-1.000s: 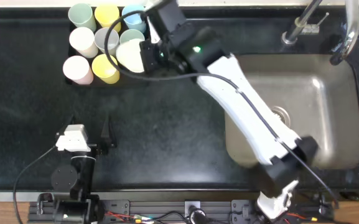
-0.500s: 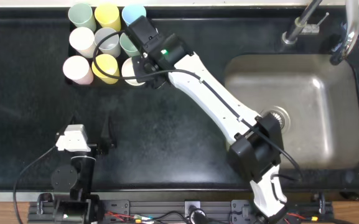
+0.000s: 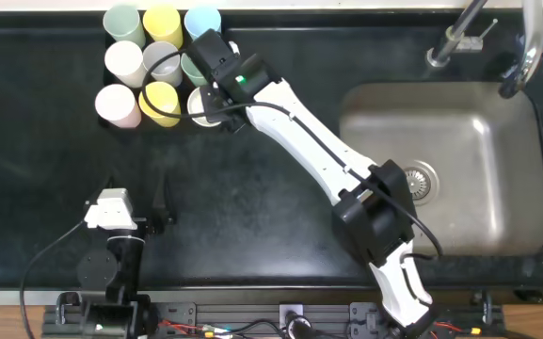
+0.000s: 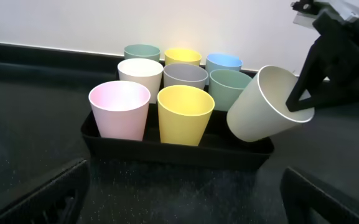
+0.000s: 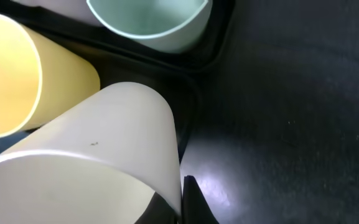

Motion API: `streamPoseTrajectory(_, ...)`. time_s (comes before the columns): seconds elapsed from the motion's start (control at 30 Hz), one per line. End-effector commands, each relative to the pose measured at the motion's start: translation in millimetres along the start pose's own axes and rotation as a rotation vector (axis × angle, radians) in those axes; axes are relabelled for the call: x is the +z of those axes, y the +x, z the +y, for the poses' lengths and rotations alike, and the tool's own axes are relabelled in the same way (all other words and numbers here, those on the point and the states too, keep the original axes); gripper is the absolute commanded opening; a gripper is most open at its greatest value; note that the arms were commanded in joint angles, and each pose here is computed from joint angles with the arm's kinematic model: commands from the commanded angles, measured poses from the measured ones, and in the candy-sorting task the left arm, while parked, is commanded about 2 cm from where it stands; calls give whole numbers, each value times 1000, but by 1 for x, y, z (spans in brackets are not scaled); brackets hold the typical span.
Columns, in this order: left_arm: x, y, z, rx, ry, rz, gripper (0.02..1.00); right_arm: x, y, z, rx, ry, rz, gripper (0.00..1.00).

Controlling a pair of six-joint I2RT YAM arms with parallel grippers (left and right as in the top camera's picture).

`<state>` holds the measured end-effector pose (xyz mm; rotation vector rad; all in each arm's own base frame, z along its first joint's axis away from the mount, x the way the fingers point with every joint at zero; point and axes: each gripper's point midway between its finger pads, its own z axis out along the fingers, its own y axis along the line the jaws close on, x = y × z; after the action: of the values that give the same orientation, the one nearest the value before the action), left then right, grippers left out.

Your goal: Store Cups

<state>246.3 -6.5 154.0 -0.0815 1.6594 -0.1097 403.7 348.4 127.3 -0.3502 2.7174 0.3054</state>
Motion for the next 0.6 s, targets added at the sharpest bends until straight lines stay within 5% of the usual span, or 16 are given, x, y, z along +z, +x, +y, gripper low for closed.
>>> streamPoseTrajectory(0.03,0,0,-4,18,22,-2,1000,12,-2,5,-1,5,-11,40)
streamPoseTrajectory(0.6,0,0,-4,18,22,-1,998,22,-7,13,5,-30,-27,108)
